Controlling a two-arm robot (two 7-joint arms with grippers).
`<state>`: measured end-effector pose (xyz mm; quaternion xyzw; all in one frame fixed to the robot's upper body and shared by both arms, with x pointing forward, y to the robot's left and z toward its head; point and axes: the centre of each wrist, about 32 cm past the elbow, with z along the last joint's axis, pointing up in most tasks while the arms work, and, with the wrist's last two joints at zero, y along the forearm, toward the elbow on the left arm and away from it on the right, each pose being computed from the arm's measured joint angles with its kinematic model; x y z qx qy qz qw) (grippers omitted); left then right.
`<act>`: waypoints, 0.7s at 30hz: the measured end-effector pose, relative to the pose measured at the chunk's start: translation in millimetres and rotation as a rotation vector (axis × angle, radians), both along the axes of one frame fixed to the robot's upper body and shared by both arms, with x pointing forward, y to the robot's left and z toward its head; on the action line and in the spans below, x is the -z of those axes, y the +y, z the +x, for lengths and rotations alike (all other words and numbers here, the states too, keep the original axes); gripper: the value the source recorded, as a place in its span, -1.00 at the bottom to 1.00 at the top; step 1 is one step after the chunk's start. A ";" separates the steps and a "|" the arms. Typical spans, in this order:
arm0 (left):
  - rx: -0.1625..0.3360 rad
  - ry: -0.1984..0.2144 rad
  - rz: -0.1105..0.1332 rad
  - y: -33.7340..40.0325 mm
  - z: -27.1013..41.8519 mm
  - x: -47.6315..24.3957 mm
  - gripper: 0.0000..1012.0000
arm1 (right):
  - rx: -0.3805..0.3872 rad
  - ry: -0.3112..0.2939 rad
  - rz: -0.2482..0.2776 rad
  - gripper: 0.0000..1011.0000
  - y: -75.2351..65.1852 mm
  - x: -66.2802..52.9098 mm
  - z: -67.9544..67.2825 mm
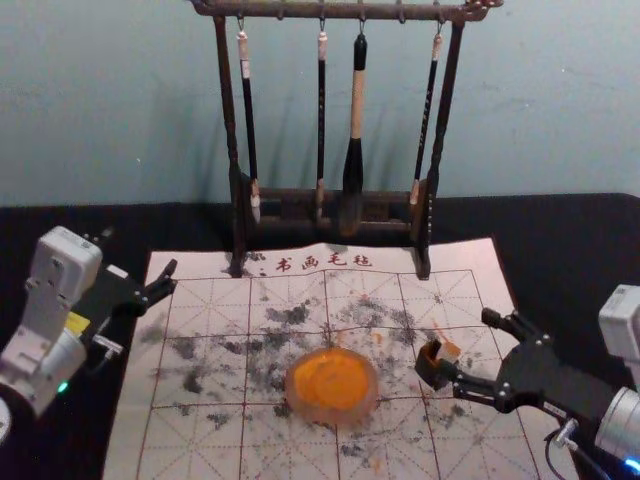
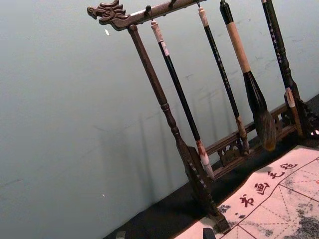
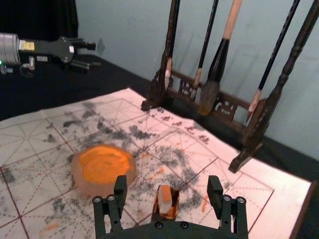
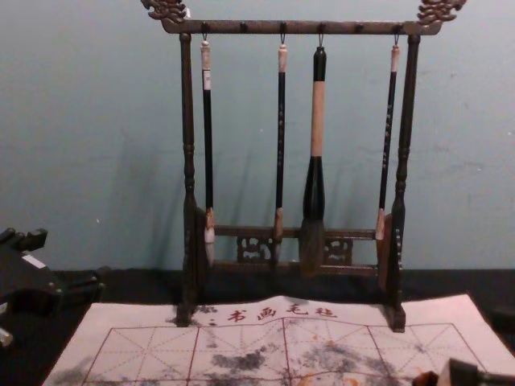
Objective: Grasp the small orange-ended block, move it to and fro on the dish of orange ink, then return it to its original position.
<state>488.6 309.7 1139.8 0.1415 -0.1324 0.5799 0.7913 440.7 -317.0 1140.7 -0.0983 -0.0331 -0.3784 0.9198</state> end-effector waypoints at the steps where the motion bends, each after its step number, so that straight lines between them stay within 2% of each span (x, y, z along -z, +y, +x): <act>1: 0.000 0.000 0.000 0.0 0.0 0.0 0.98 | -0.002 0.011 -0.003 0.98 0.0 0.8 1.2; 8: 0.000 0.000 0.000 0.0 0.0 0.0 0.98 | -0.009 0.060 -0.020 0.98 -0.3 6.1 7.0; 21: 0.000 0.000 0.000 0.0 0.0 0.0 0.98 | -0.004 0.084 -0.034 0.98 0.7 12.3 14.5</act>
